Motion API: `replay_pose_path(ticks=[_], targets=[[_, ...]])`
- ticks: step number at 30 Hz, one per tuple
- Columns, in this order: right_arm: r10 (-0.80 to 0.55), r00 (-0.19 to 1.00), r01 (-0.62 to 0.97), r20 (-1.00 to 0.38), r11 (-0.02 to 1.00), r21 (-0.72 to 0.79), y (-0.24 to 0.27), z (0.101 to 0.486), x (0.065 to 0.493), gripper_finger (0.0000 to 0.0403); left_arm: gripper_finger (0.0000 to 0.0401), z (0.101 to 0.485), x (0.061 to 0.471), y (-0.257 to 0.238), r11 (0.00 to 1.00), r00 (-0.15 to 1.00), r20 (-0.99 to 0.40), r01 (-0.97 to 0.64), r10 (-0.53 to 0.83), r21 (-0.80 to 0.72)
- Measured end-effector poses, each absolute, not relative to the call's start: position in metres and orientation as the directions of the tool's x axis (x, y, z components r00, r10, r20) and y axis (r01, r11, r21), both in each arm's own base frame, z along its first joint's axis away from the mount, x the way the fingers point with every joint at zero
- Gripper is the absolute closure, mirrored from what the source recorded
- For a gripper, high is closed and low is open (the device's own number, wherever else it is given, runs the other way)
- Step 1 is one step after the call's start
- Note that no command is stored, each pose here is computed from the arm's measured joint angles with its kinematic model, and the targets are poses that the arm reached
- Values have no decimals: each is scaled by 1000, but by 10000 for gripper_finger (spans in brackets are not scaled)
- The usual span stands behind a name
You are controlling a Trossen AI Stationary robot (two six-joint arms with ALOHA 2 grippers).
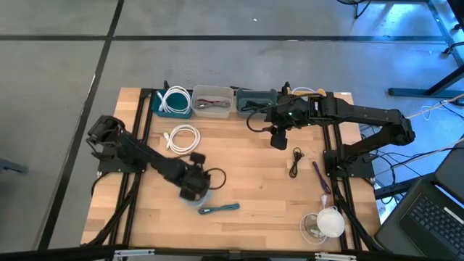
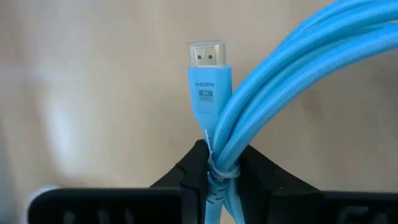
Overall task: Pick & Place USB Port
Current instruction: Put the light blue HDMI cable into the yellow bin
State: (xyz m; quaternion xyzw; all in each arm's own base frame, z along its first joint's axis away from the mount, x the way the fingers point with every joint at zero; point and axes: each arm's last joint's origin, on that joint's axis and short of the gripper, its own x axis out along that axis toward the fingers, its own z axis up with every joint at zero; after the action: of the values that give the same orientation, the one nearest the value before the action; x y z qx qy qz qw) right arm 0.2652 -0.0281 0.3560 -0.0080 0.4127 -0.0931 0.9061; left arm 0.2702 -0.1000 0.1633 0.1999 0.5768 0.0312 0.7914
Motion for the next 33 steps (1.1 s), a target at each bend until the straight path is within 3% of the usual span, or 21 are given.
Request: replay_pose_path(ticks=[7, 12, 17, 23, 28, 33], targets=[[-172, 631, 159, -757, 983, -90, -28, 355, 264, 249, 352, 191, 290, -50, 845, 471, -758, 48, 451, 533], [-170, 614, 159, -771, 983, -89, -28, 352, 263, 249, 352, 226, 293, -9, 825, 573, -663, -40, 482, 564], [-166, 577, 156, -800, 984, -92, -28, 338, 262, 249, 352, 264, 292, 38, 843, 745, -535, -66, 398, 534], [-162, 529, 163, -833, 983, -87, -28, 307, 262, 250, 352, 302, 288, 89, 880, 944, -237, -95, 228, 466], [-161, 606, 151, -779, 985, -86, -28, 284, 271, 250, 352, 319, 288, 115, 907, 992, -5, -112, 124, 407], [-112, 714, 102, -692, 993, -55, -27, 278, 280, 250, 352, 316, 294, 128, 907, 995, 72, -97, 74, 410]])
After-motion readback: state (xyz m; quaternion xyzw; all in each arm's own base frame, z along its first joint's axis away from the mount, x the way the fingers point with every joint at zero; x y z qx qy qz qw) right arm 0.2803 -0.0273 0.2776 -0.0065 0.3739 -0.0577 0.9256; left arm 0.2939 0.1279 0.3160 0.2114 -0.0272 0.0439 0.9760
